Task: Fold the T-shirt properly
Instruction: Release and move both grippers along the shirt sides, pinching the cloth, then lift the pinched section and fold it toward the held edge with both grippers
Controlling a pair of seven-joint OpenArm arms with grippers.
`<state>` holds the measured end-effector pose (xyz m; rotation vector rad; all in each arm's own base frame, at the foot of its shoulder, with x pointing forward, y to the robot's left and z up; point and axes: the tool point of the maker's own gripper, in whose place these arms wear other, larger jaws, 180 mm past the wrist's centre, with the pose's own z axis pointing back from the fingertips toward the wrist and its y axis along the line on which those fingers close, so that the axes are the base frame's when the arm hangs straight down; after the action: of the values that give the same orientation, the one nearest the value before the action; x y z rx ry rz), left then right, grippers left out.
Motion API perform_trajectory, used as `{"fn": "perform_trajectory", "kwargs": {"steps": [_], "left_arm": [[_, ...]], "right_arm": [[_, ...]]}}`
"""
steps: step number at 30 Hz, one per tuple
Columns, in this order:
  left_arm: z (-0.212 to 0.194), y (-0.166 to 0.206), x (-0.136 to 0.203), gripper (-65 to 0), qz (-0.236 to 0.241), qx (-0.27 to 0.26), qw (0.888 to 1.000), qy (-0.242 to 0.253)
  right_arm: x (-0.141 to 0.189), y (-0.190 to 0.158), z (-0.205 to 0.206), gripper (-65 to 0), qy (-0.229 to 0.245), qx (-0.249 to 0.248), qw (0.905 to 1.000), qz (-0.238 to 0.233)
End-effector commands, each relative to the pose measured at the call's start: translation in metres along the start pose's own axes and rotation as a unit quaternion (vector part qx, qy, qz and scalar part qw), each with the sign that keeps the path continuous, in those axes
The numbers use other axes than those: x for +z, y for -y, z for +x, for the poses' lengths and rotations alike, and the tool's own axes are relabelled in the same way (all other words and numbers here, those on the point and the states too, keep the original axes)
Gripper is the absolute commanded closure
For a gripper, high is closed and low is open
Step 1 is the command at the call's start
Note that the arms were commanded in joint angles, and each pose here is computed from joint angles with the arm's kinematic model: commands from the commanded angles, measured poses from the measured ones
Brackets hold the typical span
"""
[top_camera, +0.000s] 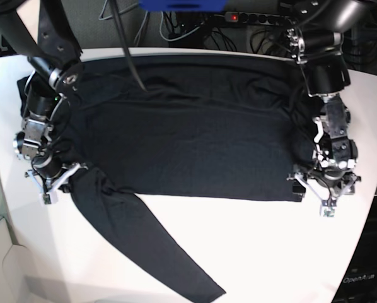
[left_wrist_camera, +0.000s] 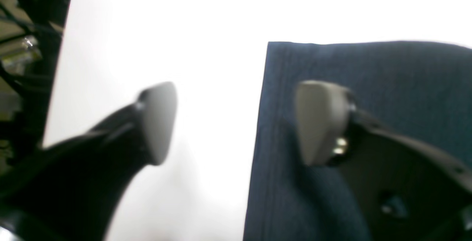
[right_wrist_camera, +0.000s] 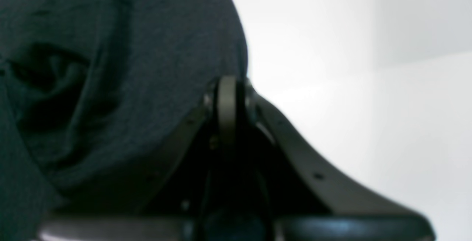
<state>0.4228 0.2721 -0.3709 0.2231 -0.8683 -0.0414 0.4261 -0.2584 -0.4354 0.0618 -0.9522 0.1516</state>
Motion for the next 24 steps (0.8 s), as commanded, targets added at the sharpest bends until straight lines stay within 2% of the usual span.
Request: {"fn": "perform_trajectory", "kwargs": {"steps": [1, 7, 13, 24], "left_arm": [[0.023, -0.008, 0.002, -53.9, 0.004, 0.008, 0.999, 0.031], [0.020, -0.002, -0.013, -54.3, -0.017, 0.044, 0.999, 0.019], [0.011, 0.011, -0.032, -54.3, -0.032, 0.062, 0.997, 0.033], [-0.019, 0.030, -0.058, -54.3, -0.058, 0.095, 0.994, -0.001]], "right_arm": [[0.000, -0.005, -0.021, -0.7, -0.057, 0.020, 0.9981, 0.009], [0.000, -0.005, -0.021, -0.7, -0.057, 0.020, 0.9981, 0.009], [0.001, -0.004, -0.022, -0.7, -0.058, 0.020, 0.9981, 0.008], [0.001, -0.004, -0.022, -0.7, -0.058, 0.020, 0.9981, 0.008]]}}
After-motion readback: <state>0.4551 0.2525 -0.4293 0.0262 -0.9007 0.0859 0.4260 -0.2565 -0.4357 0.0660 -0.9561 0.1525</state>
